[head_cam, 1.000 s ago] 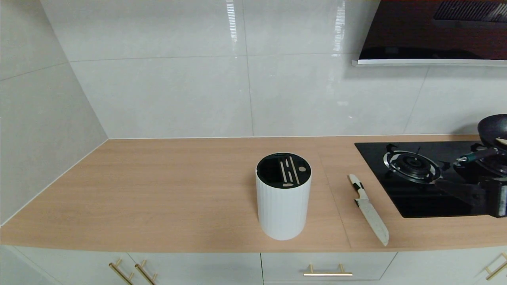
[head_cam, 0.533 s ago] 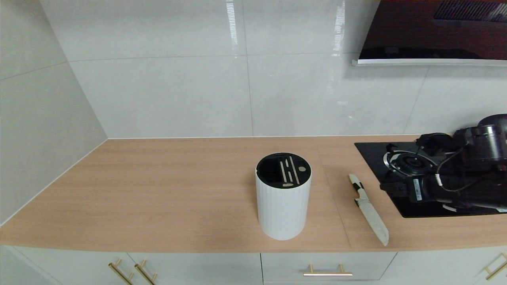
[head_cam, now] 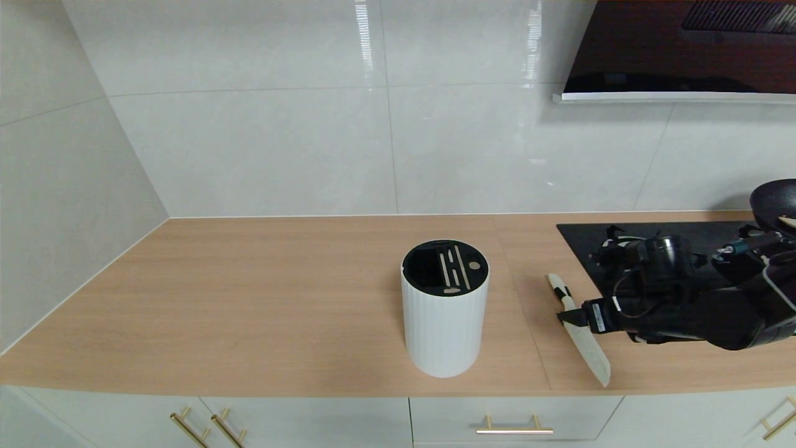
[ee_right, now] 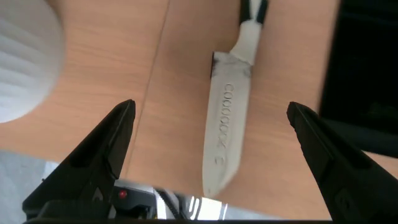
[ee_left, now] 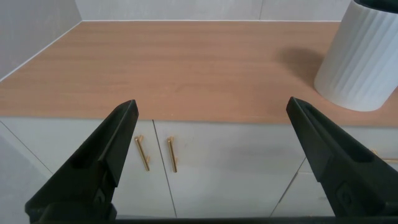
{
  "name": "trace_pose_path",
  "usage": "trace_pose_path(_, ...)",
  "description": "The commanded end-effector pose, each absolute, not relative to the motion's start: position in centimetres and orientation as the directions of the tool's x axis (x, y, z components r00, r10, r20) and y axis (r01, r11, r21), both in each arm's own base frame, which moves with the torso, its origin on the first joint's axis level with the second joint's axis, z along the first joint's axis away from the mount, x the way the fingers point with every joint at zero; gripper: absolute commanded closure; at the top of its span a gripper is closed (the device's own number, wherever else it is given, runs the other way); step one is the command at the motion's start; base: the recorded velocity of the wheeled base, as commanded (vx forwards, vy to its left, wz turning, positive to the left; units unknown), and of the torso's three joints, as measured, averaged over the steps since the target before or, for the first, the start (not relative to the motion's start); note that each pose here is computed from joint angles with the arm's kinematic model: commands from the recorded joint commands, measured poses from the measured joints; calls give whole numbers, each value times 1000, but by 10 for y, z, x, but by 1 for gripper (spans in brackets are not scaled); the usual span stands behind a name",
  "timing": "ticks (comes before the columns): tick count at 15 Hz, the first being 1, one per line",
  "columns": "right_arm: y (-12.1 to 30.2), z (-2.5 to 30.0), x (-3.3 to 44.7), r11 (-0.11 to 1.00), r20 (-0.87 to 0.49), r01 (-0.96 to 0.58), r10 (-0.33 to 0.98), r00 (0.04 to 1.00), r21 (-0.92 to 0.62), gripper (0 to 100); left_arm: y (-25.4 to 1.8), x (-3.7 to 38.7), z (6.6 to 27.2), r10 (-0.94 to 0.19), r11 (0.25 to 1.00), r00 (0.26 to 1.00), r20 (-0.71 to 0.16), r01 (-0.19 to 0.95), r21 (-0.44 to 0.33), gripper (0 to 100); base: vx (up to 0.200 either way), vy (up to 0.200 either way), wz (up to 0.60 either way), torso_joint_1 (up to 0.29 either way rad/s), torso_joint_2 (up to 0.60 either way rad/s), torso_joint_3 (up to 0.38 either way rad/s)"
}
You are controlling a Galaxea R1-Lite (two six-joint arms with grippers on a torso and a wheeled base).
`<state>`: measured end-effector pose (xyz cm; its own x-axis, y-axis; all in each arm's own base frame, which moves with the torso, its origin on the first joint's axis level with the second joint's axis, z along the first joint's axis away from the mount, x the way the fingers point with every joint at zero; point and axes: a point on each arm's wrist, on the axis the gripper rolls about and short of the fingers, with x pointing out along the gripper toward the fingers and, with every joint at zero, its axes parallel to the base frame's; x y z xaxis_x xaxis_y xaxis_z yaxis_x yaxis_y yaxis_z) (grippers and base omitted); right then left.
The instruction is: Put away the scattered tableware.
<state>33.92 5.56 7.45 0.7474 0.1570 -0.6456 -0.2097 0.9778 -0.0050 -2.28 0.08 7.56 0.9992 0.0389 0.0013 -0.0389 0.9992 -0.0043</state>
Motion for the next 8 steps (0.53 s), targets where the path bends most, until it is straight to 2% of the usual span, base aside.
trace_pose_path(1, 58, 43, 349, 977, -681, -211, 152, 716, -4, 0, 1, -23, 76, 40, 999, 999, 0, -40, -5, 0, 0, 0, 0, 0, 0, 0)
trace_pose_path(4, 59, 20, 365, 979, -654, -205, 149, 742, -10, 0, 1, -23, 76, 40, 999, 999, 2, -40, -5, 0, 0, 0, 0, 0, 0, 0)
trace_pose_path(8, 58, 6, 374, 981, -639, -192, 136, 757, -19, 0, 1, -23, 76, 40, 999, 999, 0, -40, -5, 0, 0, 0, 0, 0, 0, 0)
